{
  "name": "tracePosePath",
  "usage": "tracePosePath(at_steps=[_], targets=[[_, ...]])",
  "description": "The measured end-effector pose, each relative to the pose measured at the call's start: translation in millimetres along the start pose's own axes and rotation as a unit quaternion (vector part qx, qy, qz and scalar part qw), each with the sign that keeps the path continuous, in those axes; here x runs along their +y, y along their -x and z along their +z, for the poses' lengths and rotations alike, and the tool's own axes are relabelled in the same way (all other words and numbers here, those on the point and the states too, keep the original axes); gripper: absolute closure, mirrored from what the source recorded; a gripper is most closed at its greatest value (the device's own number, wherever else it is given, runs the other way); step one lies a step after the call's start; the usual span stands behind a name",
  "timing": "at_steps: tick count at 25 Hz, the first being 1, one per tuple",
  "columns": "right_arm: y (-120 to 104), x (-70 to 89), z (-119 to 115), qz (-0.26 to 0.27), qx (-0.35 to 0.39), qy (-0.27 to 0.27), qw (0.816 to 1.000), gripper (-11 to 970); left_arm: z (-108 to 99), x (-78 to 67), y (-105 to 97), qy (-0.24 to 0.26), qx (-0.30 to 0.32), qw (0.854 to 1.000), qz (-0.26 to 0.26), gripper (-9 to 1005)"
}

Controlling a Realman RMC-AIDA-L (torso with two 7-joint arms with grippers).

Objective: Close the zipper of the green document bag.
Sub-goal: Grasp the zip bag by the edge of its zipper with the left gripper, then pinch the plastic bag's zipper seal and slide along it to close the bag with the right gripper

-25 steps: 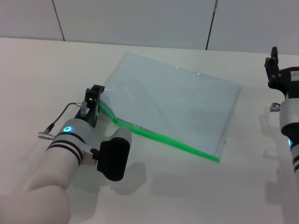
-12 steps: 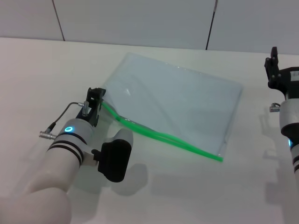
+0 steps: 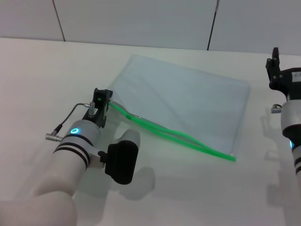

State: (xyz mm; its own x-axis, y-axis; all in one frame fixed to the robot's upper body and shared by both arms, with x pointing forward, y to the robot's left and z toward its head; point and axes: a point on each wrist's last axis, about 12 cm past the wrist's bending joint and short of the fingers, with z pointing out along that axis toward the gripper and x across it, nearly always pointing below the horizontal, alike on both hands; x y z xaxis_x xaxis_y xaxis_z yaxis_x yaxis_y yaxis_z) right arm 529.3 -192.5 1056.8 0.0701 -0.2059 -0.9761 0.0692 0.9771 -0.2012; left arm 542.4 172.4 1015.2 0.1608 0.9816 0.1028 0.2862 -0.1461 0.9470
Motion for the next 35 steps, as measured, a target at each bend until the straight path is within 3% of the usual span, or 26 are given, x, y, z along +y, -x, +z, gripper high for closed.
tracePosePath(at_steps=[8, 16, 35], targets=[[0.8, 1.7, -0.7, 0.002, 0.000, 0.002, 1.000, 229, -1.1, 1.4, 4.1, 0.000, -0.006, 1.000, -0.006, 956], [6.0, 13.6, -4.3, -0.012, 0.008, 0.022, 1.000, 230, -2.4, 6.7, 5.3, 0.018, 0.001, 1.000, -0.012, 955], [12.8, 53.6, -18.8, -0.041, 0.005, 0.169, 0.985, 232, -7.5, 11.4, 1.7, 0.059, 0.006, 0.998, -0.016, 952]])
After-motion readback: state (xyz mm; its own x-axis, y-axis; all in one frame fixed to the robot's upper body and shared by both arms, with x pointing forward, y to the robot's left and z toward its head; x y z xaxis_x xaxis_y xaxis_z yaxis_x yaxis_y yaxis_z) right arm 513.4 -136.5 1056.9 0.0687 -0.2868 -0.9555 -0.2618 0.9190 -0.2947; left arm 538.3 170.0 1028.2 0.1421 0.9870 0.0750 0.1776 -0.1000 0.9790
